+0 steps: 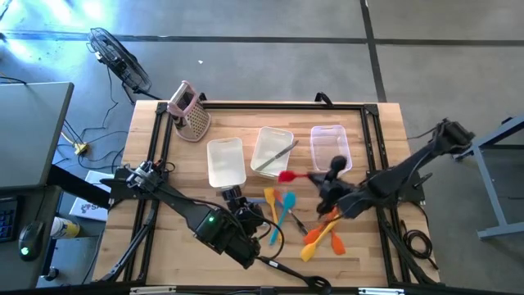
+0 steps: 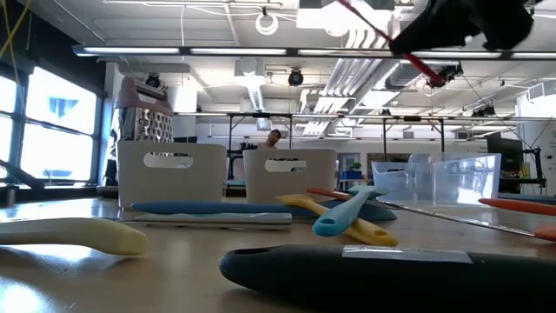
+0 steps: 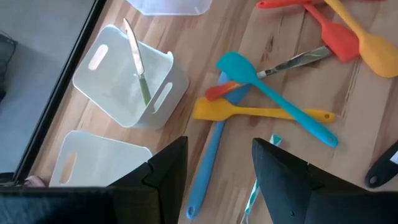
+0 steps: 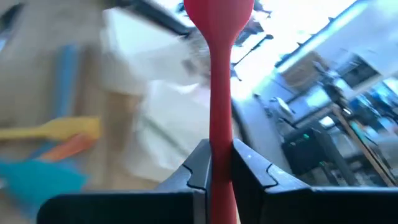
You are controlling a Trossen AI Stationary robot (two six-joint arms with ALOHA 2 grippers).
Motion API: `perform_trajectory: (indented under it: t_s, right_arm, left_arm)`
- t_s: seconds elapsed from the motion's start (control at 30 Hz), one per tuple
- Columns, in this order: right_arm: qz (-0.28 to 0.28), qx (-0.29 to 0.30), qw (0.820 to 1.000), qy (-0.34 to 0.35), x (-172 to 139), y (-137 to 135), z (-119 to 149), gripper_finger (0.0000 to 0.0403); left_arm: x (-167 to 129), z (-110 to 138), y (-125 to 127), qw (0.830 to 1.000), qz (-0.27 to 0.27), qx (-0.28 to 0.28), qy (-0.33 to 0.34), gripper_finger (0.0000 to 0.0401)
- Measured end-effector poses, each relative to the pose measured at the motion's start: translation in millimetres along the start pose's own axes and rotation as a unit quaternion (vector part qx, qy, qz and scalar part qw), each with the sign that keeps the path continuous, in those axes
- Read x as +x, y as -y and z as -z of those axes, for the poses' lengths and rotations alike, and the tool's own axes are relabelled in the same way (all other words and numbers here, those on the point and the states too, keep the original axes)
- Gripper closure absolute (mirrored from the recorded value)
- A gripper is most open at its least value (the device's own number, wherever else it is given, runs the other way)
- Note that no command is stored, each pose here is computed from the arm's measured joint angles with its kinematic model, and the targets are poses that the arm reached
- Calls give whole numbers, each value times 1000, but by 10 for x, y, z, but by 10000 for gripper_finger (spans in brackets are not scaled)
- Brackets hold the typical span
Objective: Pick & Place Kitchen Items
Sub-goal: Put the red spatula into the transparent bin
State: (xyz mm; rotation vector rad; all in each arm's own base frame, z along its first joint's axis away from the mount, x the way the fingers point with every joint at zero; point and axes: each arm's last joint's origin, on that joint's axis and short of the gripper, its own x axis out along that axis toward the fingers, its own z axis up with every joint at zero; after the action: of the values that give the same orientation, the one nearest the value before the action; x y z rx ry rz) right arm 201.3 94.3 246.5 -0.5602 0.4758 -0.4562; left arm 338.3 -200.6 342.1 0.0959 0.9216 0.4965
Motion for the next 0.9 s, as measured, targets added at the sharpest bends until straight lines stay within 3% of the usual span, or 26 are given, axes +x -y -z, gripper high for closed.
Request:
perform_trajectory:
  t_s: [0.23, 0.4, 0.57, 0.9]
  right_arm:
    - [77, 106, 991, 14, -178, 580, 24, 374]
    - [149, 181, 972, -21, -157, 928, 193, 374]
    - [129, 259, 954, -79, -74, 1156, 424, 374]
    - [108, 280, 931, -207, 281, 1300, 689, 374]
  left_arm:
    - [-3, 62, -72, 999, -31, 34, -25, 228]
    - [-3, 46, -85, 996, -54, 73, -3, 228]
    - [-4, 38, -91, 993, -66, 93, 8, 228]
    - [-5, 38, -92, 992, -68, 101, 10, 228]
